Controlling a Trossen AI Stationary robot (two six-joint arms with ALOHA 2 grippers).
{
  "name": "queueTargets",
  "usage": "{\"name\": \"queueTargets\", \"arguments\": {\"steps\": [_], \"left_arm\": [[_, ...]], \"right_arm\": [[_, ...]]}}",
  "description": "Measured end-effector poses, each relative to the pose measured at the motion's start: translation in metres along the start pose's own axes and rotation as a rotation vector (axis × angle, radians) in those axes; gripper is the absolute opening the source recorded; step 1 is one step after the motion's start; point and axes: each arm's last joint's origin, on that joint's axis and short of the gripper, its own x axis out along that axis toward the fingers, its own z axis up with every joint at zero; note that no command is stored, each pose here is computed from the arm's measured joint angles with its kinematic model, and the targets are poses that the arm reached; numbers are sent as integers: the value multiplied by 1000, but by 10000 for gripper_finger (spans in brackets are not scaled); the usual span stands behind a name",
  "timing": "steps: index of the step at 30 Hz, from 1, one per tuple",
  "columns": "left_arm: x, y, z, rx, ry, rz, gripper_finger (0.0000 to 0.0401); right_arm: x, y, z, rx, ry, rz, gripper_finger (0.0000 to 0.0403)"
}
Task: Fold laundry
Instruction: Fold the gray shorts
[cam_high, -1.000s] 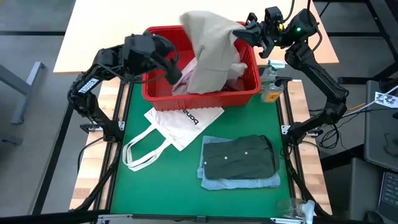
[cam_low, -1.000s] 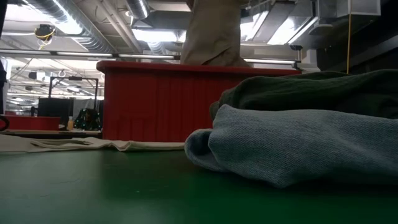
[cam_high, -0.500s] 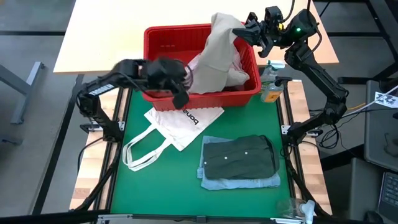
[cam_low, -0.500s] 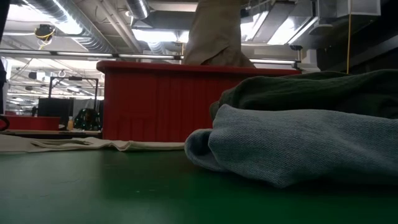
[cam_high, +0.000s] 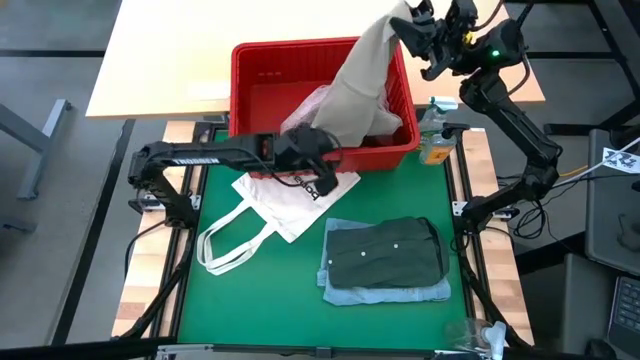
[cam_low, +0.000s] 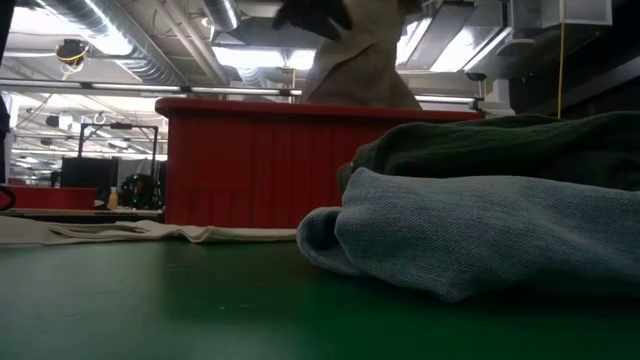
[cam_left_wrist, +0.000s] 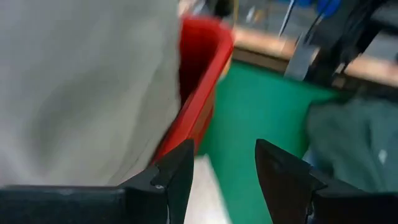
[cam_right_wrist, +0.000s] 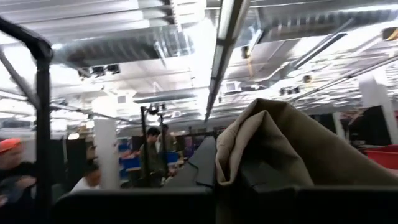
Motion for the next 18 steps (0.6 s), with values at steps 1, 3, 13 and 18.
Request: {"name": "queueTargets", "arguments": {"steps": [1, 3, 13, 18], "left_arm": [[6, -3, -2, 4, -45, -14, 164], [15, -9, -8, 7, -121, -35, 164], [39, -10, -47, 37, -122, 73, 164], [39, -9, -45, 29, -140, 81, 164]], "right_arm": [[0, -1, 0, 1, -7, -14, 14], [0, -1, 0, 1, -21, -36, 14], [-1, 5, 14, -89, -189, -54, 14], [-2, 9, 20, -130, -255, -32, 14]]}}
